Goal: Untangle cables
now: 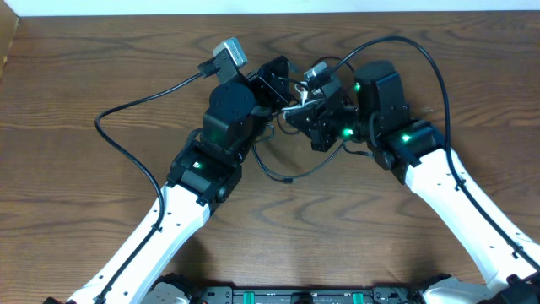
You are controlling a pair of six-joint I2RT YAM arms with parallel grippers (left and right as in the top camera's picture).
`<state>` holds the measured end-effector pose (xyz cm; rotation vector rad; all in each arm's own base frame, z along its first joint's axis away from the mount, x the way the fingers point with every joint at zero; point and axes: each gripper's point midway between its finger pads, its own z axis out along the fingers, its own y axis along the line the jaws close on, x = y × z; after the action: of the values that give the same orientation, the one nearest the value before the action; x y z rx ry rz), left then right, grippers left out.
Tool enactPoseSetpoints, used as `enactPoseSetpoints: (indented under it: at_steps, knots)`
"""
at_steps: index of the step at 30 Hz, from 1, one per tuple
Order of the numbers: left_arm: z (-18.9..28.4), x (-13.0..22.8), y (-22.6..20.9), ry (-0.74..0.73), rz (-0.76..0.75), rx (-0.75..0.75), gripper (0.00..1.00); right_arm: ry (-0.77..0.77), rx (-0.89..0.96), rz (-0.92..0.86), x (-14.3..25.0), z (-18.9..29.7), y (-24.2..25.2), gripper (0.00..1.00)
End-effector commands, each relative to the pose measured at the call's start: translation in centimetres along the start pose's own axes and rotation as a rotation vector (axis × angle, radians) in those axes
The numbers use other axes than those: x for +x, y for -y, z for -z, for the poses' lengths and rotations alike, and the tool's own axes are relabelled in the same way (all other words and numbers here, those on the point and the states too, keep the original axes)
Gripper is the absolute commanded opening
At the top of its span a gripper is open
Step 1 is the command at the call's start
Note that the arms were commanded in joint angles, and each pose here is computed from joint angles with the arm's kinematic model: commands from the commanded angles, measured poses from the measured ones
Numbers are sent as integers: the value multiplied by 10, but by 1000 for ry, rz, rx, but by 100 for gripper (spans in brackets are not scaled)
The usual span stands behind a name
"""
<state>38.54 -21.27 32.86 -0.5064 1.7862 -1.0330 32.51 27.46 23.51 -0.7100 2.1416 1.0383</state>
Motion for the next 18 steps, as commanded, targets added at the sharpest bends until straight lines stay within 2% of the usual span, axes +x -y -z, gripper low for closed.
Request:
enactPoseSetpoints:
  at_steps: [1,10,18]
  knots:
    - [5,-12,23,25,12,66,8,-54,163,-35,14,-4,30,1]
    - [23,-29,39,72,-2,115,8,-72,314,-75,22,4,61,1]
    - [26,-45,10,150,-84,-28,8,-23,30,-63,4,1,18,1]
